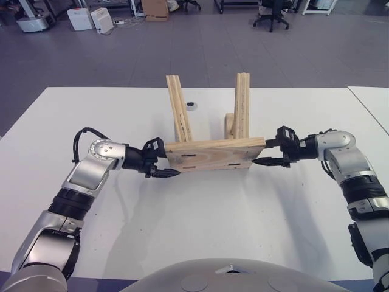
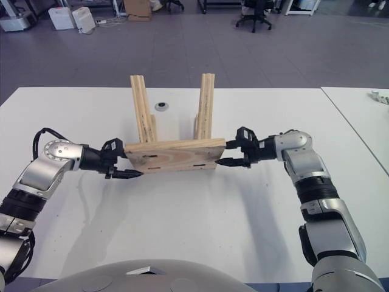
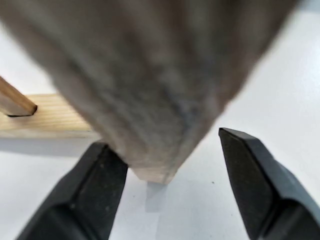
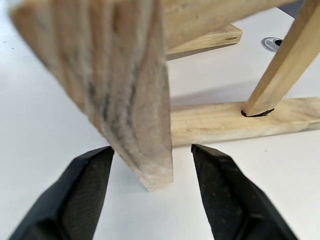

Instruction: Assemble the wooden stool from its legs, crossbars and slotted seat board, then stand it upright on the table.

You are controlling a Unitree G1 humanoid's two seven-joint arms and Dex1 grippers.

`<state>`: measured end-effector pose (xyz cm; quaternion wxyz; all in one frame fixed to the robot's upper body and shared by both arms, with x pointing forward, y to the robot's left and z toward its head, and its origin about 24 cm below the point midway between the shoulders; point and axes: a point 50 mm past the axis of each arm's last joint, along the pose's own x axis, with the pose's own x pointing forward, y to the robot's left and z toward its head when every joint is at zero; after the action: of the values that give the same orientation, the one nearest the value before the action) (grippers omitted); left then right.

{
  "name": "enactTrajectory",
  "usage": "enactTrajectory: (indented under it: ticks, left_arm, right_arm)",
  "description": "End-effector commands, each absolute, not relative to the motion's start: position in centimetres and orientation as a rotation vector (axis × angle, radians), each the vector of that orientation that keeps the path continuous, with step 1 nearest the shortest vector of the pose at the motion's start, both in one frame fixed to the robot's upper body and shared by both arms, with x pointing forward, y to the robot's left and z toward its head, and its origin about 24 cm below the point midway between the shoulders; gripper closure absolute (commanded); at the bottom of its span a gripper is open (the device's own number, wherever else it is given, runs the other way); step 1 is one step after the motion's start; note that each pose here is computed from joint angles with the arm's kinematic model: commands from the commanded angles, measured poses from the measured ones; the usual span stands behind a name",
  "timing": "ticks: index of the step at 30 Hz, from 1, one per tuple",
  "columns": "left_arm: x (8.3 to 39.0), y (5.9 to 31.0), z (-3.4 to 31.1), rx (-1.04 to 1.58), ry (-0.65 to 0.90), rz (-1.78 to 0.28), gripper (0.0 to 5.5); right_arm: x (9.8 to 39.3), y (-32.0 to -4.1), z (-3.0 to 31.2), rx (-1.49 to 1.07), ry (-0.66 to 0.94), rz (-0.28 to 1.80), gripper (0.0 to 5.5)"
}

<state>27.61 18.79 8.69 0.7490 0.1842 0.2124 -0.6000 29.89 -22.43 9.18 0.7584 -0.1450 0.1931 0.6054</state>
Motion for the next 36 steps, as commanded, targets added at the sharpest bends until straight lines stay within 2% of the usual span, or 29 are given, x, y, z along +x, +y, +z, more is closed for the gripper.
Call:
enactTrajectory:
  ticks: [1,4,6,10,13,16,19,21,24,27,30,32,34,36]
  left_arm:
    - [28.7,18.7,9.3,0.493,0.413,-1.343,3.04]
    - [29.2,18.2,9.6,0.497,0.352,-1.396,3.64]
    - [29.2,18.0,9.9,0.478,0.329,-1.438,4.01]
    - [28.9,18.0,12.5,0.443,0.237,-1.491,4.12]
    - [28.3,18.2,17.2,0.326,0.177,-1.554,4.16]
    - [27.7,17.6,23.1,0.174,0.14,-1.631,4.16]
    - [27.2,17.2,29.0,-0.106,0.206,-1.724,4.16]
    - [26.5,17.1,31.2,-0.279,0.297,-1.767,4.16]
    - [25.7,16.7,32.4,-0.436,0.393,-1.847,4.17]
    - [26.4,16.9,32.8,-0.594,0.429,-1.85,4.18]
    - [26.5,18.1,31.5,-0.774,0.535,-1.818,4.18]
    - [25.9,19.0,29.8,-0.866,0.631,-1.801,4.19]
    - [25.6,19.2,27.4,-0.934,0.723,-1.764,4.19]
    - [25.7,19.6,25.8,-0.971,0.766,-1.69,4.19]
  right_arm:
    - [30.2,-21.6,10.1,-0.301,0.375,1.373,3.33]
    - [30.0,-21.2,10.3,-0.288,0.368,1.407,3.92]
    - [30.0,-21.1,10.2,-0.297,0.369,1.408,3.97]
    - [30.4,-20.9,12.2,-0.239,0.31,1.411,3.97]
    - [30.1,-20.5,17.4,-0.076,0.232,1.482,3.97]
    - [29.4,-19.7,23.7,0.1,0.25,1.579,3.97]
    - [29.0,-18.9,30.7,0.342,0.381,1.648,3.97]
    - [28.6,-18.6,33.0,0.482,0.505,1.662,3.97]
    - [27.9,-19.0,33.5,0.584,0.616,1.696,3.98]
    - [27.4,-19.2,33.5,0.689,0.695,1.746,4.1]
    - [25.8,-19.5,32.7,0.79,0.839,1.782,4.17]
    - [25.3,-20.1,30.5,0.887,0.943,1.719,4.17]
    - [25.2,-21.1,26.9,0.97,1.04,1.572,4.17]
    - [25.3,-21.7,24.9,1.035,1.071,1.471,4.17]
